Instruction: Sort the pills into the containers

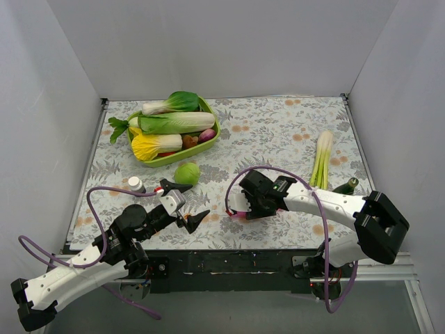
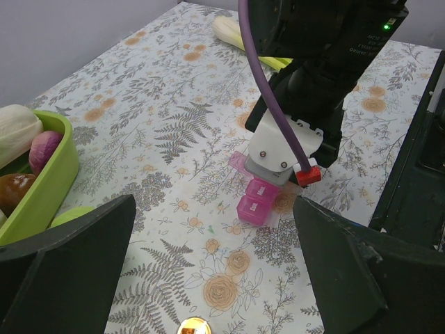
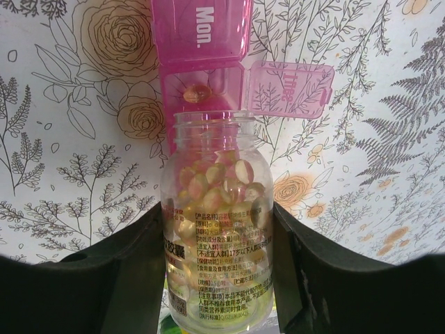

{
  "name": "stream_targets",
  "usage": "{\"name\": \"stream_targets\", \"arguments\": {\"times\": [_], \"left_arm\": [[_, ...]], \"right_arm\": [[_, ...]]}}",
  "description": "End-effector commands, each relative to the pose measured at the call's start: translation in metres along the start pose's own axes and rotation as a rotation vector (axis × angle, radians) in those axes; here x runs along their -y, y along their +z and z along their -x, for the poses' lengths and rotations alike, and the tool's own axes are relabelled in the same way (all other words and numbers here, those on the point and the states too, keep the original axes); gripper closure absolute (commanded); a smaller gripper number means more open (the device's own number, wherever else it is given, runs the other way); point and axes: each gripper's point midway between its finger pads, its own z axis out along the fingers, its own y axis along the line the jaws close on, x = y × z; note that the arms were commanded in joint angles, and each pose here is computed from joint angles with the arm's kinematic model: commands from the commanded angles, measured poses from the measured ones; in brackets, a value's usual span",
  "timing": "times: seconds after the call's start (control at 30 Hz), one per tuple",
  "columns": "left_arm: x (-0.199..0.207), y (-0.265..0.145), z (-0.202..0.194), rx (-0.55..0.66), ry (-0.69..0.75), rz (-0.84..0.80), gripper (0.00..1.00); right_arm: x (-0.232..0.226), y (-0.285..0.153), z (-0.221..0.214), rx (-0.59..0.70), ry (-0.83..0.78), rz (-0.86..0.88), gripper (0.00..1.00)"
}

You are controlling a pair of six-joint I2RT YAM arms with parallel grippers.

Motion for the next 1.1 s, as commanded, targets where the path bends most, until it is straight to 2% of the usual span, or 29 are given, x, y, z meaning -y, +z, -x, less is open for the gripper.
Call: {"name": "stream_targets", "arguments": {"times": [0.0,1.07], "left_arm": [[0.000,-0.001,0.007,0.015,0.009,-0.005,0.02],[0.001,-0.002,0.006,0.014,0.009,-0.009,0.02]], "right_arm": [[0.005,-0.002,0.004,0.001,-0.022,-0.013,0.99],[0.004,-0.004,0.012,0.005,-0.042,0.018,0.99]]}}
